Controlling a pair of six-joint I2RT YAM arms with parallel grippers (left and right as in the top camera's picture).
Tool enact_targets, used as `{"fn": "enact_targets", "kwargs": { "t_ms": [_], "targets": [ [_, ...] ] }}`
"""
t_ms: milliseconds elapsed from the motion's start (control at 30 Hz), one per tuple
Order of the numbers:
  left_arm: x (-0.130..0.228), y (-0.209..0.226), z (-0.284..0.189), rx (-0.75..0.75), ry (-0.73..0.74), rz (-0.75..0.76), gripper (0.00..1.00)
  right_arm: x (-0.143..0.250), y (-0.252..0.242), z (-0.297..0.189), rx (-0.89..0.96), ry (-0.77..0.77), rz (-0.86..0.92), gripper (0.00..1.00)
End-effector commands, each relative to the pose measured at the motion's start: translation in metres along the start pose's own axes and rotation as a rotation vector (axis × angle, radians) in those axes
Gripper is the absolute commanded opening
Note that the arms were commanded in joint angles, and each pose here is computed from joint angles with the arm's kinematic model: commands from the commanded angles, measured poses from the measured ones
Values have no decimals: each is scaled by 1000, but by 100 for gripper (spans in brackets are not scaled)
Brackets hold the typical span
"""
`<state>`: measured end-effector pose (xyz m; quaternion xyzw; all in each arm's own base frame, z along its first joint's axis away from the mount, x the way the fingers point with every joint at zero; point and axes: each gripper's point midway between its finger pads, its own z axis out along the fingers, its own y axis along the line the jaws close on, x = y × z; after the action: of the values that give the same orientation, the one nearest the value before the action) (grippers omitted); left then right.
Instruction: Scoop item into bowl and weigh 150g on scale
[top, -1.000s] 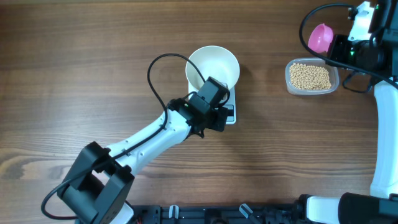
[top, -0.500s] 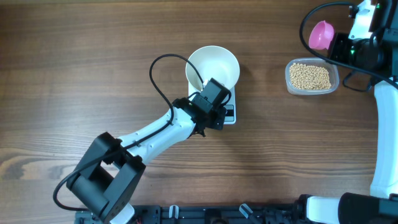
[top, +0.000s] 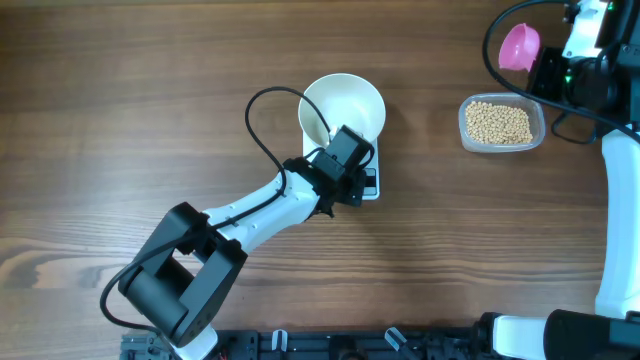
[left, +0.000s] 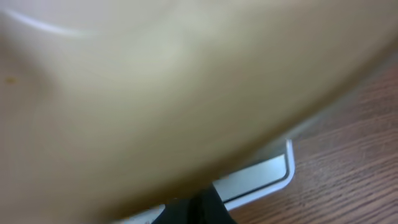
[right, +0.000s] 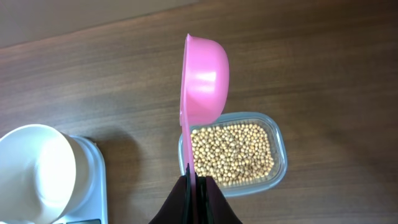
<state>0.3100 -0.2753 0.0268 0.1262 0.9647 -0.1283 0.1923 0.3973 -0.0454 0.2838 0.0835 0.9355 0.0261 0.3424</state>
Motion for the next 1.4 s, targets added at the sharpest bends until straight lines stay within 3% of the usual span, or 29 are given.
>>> {"fn": "enact_targets", "kwargs": {
  "t_ms": [0,1367],
  "targets": [
    [-4,7,5,-36,-26,-7,4,-7,2,-2,-15,-23,-6,4],
    [3,8,17,-33,0,-7,4,-8,2,-2,-15,-24,-5,4]
  ]
}}
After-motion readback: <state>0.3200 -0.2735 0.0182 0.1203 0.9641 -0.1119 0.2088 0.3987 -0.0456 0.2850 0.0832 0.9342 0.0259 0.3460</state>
